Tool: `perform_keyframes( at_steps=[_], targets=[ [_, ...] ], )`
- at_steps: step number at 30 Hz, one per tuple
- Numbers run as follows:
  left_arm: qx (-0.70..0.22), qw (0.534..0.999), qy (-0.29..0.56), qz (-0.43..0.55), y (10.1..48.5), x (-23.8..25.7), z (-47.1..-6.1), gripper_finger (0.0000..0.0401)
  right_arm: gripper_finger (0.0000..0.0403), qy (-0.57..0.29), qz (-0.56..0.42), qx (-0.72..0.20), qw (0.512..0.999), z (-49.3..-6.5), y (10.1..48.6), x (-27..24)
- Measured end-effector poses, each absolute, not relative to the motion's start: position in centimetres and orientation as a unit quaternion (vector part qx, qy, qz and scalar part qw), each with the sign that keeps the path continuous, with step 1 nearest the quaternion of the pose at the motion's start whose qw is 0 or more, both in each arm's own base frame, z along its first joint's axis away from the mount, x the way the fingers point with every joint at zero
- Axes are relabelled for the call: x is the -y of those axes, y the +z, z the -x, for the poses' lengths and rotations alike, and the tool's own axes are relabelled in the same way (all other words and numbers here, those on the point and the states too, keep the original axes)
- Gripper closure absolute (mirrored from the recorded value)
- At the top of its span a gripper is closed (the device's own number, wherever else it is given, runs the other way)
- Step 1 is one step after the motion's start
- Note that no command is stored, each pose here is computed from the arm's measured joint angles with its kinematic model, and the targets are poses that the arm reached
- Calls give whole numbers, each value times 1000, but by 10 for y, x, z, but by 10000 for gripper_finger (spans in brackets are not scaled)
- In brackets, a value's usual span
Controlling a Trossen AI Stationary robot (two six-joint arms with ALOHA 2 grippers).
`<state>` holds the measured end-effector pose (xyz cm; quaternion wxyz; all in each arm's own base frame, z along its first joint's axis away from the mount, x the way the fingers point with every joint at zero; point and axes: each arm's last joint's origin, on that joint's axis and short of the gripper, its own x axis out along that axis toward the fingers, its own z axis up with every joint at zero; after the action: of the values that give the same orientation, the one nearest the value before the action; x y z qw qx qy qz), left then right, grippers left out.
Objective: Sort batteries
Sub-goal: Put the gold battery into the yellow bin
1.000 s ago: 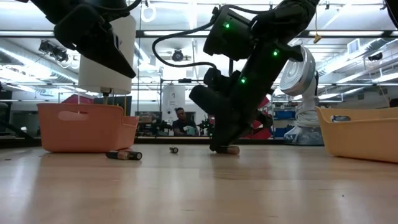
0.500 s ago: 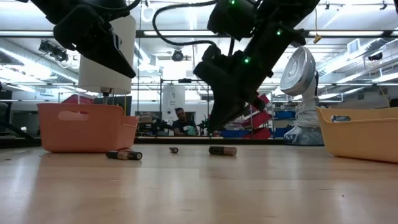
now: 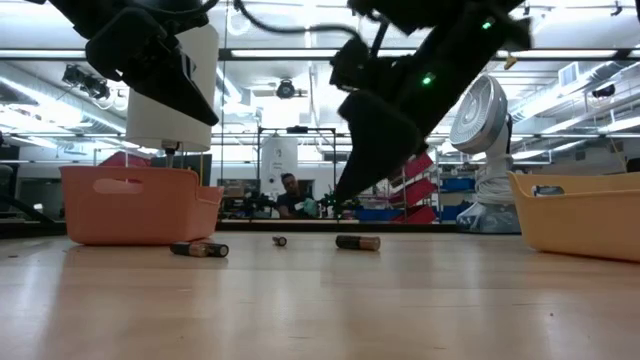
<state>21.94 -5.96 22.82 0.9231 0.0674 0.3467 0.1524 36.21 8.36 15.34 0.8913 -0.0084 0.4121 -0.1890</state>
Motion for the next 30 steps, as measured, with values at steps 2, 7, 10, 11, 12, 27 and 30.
perform_keyframes(
  at_steps=[2,7,10,11,12,27,30],
  targets=[
    [-347,923,152,-67,228,60,-219,325,246,-190,36,-407,893,-358,151,-90],
    [-348,923,152,-68,228,60,-219,325,221,-205,38,-394,895,-349,140,-96],
    [-348,923,152,-68,228,60,-219,325,216,-212,36,-379,900,-341,130,-99],
    [-348,923,152,-68,228,60,-219,325,216,-212,32,-372,903,-339,127,-99],
    [-348,923,152,-68,228,60,-219,325,216,-212,27,-365,906,-338,124,-99],
    [-348,923,152,-68,228,60,-219,325,219,-238,-10,-363,901,-325,106,-82],
    [-348,923,152,-68,228,60,-219,325,219,-238,-15,-368,899,-326,105,-77]
  ],
)
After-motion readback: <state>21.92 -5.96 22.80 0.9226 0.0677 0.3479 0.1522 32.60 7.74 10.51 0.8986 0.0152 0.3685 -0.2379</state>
